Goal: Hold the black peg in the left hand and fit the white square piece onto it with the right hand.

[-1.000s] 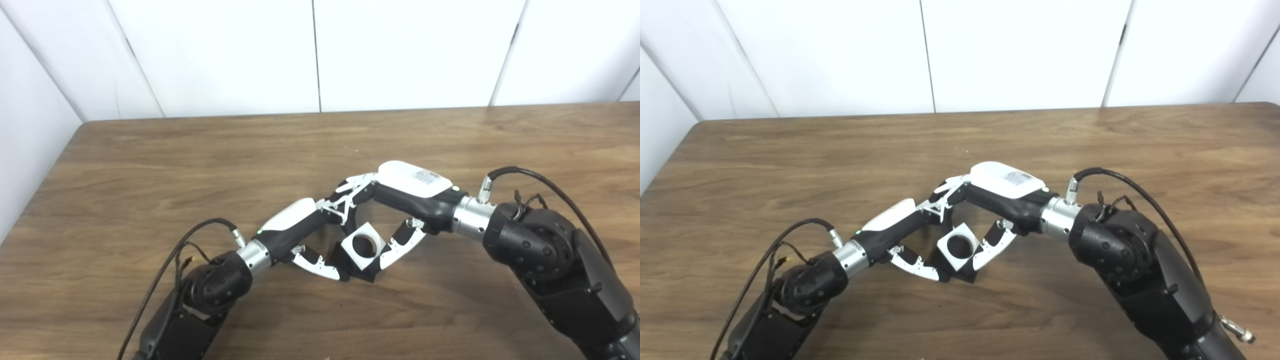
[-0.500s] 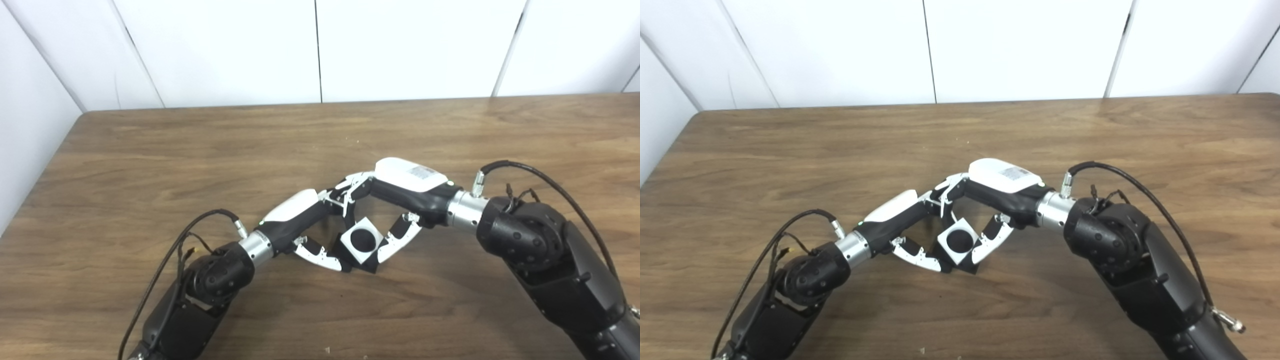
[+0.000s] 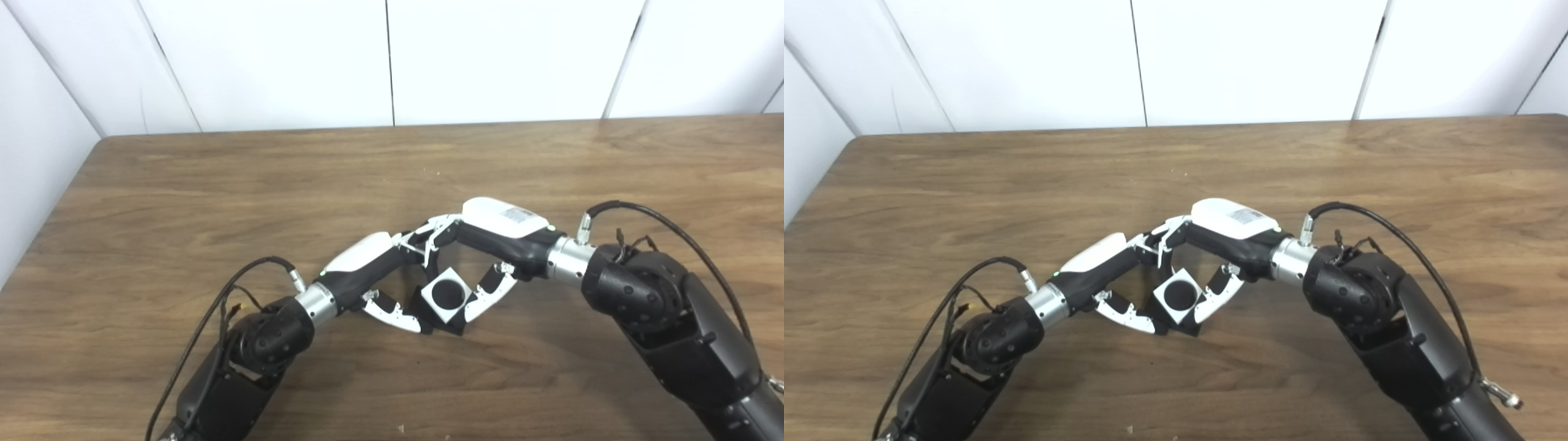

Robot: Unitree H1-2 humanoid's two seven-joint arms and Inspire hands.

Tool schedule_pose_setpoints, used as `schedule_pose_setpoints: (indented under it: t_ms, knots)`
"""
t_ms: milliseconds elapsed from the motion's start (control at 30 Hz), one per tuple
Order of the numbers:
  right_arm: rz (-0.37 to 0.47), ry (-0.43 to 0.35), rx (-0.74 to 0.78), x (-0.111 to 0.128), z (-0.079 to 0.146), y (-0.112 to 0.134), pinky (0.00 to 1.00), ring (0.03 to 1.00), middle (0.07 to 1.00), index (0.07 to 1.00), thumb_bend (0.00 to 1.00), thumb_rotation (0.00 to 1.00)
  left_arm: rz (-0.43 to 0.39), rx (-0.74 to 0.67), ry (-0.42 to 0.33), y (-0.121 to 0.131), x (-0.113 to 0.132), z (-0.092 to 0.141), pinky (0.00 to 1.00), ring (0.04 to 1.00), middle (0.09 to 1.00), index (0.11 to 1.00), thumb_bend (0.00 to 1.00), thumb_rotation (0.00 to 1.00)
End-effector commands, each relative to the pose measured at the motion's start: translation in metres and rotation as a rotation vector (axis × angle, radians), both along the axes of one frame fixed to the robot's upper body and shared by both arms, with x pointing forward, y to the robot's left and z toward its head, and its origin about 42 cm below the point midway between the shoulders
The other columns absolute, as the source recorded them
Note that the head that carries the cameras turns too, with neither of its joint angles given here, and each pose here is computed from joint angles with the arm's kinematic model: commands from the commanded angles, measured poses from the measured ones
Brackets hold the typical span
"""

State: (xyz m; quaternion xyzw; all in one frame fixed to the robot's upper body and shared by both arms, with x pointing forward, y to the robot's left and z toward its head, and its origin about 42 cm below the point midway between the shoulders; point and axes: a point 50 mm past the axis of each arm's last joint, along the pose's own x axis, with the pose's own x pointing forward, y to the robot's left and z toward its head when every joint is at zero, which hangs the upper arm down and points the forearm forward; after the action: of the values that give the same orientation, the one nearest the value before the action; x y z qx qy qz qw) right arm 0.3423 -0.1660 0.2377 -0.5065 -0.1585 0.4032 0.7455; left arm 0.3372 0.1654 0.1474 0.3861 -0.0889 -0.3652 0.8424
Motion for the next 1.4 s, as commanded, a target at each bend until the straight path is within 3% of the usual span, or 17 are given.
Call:
schedule_pose_setpoints:
  t_ms: [0, 367, 400, 433, 567, 700, 1100, 1367]
  knots:
    - [0.008, -0.047, 0.014, 0.005, 0.011, 0.002, 0.87, 0.893, 0.837, 0.481, 0.52, 0.13, -0.031, 0.04, 0.054, -0.003, -0.007, -0.011, 1.0, 1.0, 1.0, 0.488, 0.52, 0.07]
    - [-0.005, -0.027, -0.037, 0.009, 0.005, 0.0, 0.84, 0.887, 0.863, 0.494, 0.52, 0.15, -0.031, 0.047, 0.048, -0.003, -0.008, -0.01, 1.0, 1.0, 1.0, 0.489, 0.52, 0.08]
    - [-0.004, -0.025, -0.041, 0.01, 0.005, 0.0, 0.82, 0.886, 0.877, 0.609, 0.69, 0.25, -0.029, 0.044, 0.049, -0.003, -0.008, -0.01, 1.0, 1.0, 1.0, 0.489, 0.52, 0.07]
    - [-0.003, -0.023, -0.044, 0.01, 0.005, -0.001, 0.81, 0.887, 0.885, 0.655, 0.75, 0.29, -0.027, 0.043, 0.049, -0.003, -0.008, -0.01, 1.0, 1.0, 1.0, 0.489, 0.52, 0.07]
    - [-0.013, -0.01, -0.058, 0.01, 0.006, -0.003, 0.83, 0.904, 0.925, 0.79, 0.88, 0.38, -0.027, 0.044, 0.046, -0.001, -0.008, -0.01, 1.0, 1.0, 1.0, 0.489, 0.52, 0.07]
    - [-0.021, -0.009, -0.072, 0.01, 0.007, -0.005, 0.84, 0.912, 0.948, 0.864, 0.94, 0.4, -0.028, 0.045, 0.048, -0.001, -0.007, -0.01, 1.0, 1.0, 1.0, 0.489, 0.52, 0.08]
    - [-0.051, -0.009, -0.09, 0.01, 0.013, -0.014, 0.87, 0.926, 0.954, 0.871, 0.97, 0.39, -0.032, 0.049, 0.039, 0.001, -0.006, -0.009, 1.0, 1.0, 1.0, 0.489, 0.52, 0.08]
    - [-0.129, -0.012, -0.064, 0.017, 0.033, -0.045, 0.82, 0.925, 0.957, 0.85, 0.92, 0.3, -0.028, 0.041, 0.051, 0.004, -0.006, -0.01, 1.0, 1.0, 1.0, 0.489, 0.52, 0.08]
